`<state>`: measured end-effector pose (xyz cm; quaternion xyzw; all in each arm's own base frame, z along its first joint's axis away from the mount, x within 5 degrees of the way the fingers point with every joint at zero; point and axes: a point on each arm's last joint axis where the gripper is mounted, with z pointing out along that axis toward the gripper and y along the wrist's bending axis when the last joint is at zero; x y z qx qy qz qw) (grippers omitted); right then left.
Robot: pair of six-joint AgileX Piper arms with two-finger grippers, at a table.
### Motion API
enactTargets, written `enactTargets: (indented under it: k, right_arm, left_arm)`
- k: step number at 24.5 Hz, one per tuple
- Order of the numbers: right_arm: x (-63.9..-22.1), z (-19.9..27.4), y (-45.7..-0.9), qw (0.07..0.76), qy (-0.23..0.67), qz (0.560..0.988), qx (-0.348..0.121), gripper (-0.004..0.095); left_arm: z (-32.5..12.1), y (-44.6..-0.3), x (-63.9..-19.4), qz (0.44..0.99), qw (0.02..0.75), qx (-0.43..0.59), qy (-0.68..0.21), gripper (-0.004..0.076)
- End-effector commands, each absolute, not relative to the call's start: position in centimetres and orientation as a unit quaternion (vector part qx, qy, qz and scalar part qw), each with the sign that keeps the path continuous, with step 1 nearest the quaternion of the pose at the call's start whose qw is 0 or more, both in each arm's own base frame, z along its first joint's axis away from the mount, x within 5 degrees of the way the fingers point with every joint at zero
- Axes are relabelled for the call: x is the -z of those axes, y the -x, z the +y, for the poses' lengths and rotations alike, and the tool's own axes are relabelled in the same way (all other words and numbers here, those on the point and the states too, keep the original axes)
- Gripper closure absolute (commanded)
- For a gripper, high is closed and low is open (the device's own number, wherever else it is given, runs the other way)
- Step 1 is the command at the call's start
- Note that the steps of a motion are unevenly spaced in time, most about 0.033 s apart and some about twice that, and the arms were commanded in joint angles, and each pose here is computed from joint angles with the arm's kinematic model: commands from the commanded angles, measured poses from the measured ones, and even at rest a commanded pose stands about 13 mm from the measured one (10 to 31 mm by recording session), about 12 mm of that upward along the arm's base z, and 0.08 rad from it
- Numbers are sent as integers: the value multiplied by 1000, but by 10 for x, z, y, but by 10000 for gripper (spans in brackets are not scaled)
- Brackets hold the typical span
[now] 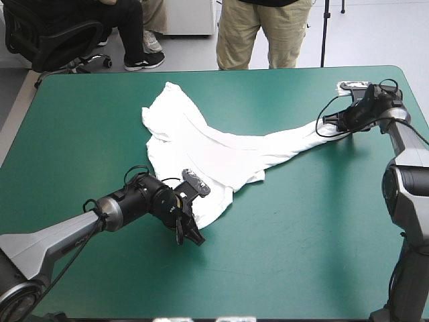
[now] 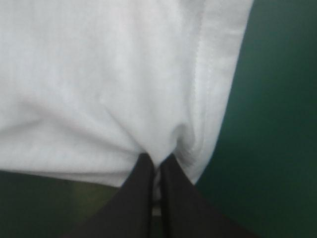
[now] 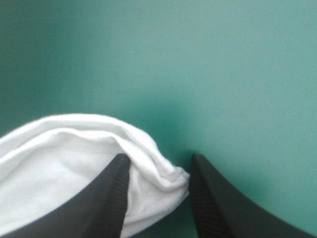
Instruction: Fold the cloth
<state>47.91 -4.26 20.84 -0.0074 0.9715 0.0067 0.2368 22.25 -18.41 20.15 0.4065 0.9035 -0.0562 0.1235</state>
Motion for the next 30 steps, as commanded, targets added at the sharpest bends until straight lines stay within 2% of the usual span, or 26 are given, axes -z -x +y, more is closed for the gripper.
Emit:
enactTargets:
  k: [1, 3, 6, 7, 9, 12, 14, 18, 21, 27, 30]
  right_arm:
    - [-236, -54, -473, 254, 21, 967, 20, 403]
    - [-236, -54, -473, 251, 24, 968, 19, 382]
    - [-229, -53, -471, 229, 27, 973, 16, 470]
    - [-220, -51, -469, 202, 43, 978, 6, 648]
    - [-212, -46, -468, 180, 47, 982, -23, 913]
    - [-222, -40, -466, 193, 42, 979, -56, 921]
    - [-248, -35, -460, 217, 43, 972, -74, 921]
    - [-318, -18, -432, 279, 77, 947, -140, 921]
    - [-386, 3, -393, 346, 138, 904, -208, 921]
    - [-463, 20, -334, 452, 189, 837, -243, 922]
    - [-500, 27, -299, 512, 208, 796, -245, 922]
  left_arm:
    - [-183, -222, -193, 907, 108, 48, -405, 733]
    - [-183, -223, -193, 907, 109, 49, -405, 733]
    - [-183, -223, -193, 906, 111, 49, -405, 733]
    - [-183, -223, -193, 906, 111, 49, -405, 733]
    - [-184, -223, -193, 907, 112, 51, -404, 733]
    - [-181, -219, -206, 909, 127, 56, -393, 733]
    - [-174, -210, -233, 907, 157, 67, -386, 733]
    - [-160, -195, -308, 889, 249, 88, -374, 733]
    - [-132, -173, -401, 857, 368, 75, -352, 733]
    - [-73, -140, -504, 810, 505, -35, -296, 733]
    - [-42, -127, -546, 783, 563, -112, -241, 733]
